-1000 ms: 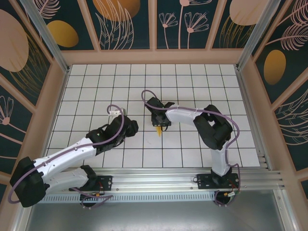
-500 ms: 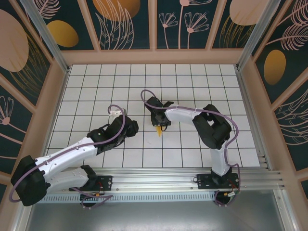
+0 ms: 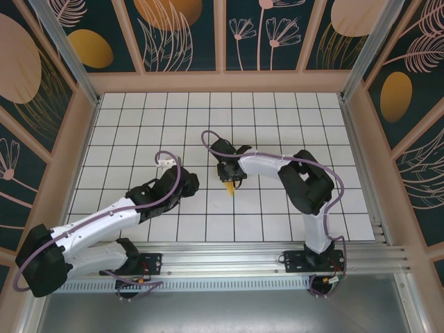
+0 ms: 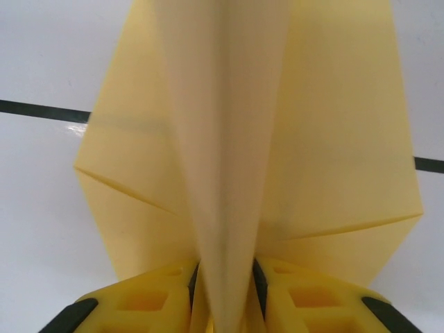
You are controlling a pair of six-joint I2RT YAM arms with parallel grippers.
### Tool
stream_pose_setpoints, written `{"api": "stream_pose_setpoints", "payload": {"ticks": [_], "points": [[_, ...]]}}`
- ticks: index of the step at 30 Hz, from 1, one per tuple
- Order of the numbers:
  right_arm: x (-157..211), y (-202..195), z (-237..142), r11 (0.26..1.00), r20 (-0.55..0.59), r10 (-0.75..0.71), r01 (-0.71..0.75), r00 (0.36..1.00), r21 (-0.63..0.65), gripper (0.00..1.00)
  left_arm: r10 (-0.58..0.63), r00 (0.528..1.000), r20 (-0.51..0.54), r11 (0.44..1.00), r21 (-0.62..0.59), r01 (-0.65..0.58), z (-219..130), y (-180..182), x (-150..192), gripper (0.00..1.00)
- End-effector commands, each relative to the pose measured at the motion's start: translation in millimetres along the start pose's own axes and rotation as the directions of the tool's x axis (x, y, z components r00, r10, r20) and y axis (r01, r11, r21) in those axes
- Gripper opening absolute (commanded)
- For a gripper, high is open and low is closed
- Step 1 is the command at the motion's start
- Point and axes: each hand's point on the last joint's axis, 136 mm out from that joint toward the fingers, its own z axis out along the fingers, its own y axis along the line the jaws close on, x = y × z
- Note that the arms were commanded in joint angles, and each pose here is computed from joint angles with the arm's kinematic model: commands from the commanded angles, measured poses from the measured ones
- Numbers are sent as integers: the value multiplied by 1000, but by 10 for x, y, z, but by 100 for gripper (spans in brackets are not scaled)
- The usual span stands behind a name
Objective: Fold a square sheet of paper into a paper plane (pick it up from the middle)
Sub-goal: Move the paper plane to the center of the table, then reset both arms
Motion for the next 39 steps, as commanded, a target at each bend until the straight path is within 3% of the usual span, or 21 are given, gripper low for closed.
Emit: {"api": "stream_pose_setpoints", "payload": {"ticks": [1,4,15,21,26,30,34,39], "points": [[162,-105,143,999,-72,10,-7,997,36,32,18,999,30,1000,-17,-17,-2,28,-72,53],[-29,-65,-50,999,-18,12,-11,1000,30,39,23,999,39,999,-24,-22,-7,40,-93,53],[-365,-15,-627,1000,105,22,-23,994,7,49,24,999,43,1000,-21,-23,-5,21,-122,53],[-655,-89,-1326,997,326,59,-70,943,22,54,39,997,74,998,-53,-35,-25,62,-198,56],[-780,-725,-2077,959,603,156,-266,782,97,60,73,988,139,990,-133,-55,-52,219,-369,68],[-679,-1425,-2382,894,759,191,-430,622,128,68,76,976,206,979,-201,-34,-72,438,-585,84],[-506,-2054,-2175,847,780,159,-490,605,207,73,89,943,322,963,-268,1,-155,702,-847,97],[-358,-2549,-1750,817,748,98,-482,657,316,75,94,909,407,940,-336,53,-237,1000,-1090,99]]}}
